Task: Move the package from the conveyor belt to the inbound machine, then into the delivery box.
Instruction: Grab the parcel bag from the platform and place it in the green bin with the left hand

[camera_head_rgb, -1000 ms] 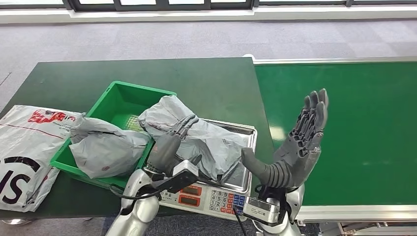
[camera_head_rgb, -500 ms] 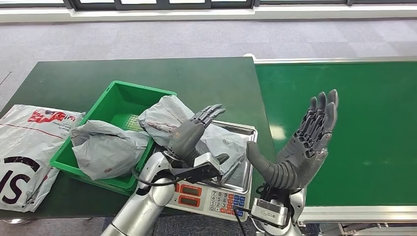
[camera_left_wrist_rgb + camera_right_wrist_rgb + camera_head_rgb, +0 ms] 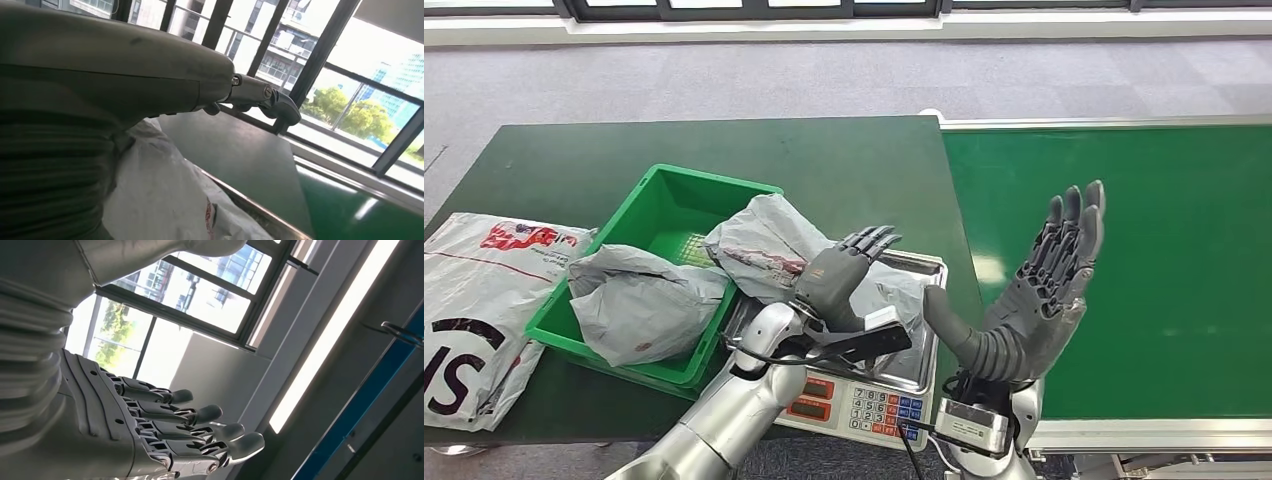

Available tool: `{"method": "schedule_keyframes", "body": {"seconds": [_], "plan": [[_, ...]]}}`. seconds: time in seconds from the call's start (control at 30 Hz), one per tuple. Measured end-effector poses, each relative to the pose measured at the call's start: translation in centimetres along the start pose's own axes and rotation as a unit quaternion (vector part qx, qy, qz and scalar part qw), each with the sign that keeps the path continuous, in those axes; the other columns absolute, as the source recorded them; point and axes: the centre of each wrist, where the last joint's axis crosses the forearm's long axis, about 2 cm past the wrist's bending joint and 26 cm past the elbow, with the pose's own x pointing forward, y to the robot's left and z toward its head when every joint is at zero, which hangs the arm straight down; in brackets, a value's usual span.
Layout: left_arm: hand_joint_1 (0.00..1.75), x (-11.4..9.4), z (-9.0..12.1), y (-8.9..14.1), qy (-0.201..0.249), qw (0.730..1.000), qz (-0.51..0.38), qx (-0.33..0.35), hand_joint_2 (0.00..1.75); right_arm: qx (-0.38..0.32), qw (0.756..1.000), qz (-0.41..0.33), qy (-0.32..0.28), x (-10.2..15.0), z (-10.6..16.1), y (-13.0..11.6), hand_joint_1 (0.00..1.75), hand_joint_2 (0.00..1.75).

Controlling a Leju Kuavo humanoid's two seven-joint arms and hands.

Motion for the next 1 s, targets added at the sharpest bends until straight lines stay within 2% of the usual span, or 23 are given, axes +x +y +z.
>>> {"method": "schedule_keyframes", "body": {"seconds": [0.43, 0.57, 1.0], "plan": [[0.00, -0.9, -0.5, -1.7, 0.043, 0.996, -0.013, -0.080, 1.75, 0.011, 1.000, 0.005, -0.007, 0.1, 0.1, 0.2, 0.00, 1.75], [1.75, -1.2, -0.3, -2.1, 0.054, 0.991, -0.020, -0.118, 1.75, 0.017, 1.000, 0.007, -0.005, 0.1, 0.3, 0.4, 0.00, 1.75], [1.75, -1.6, -0.4, -2.0, 0.056, 0.988, -0.027, -0.143, 1.75, 0.025, 1.000, 0.013, -0.001, -0.1, 0.3, 0.5, 0.00, 1.75]]}}
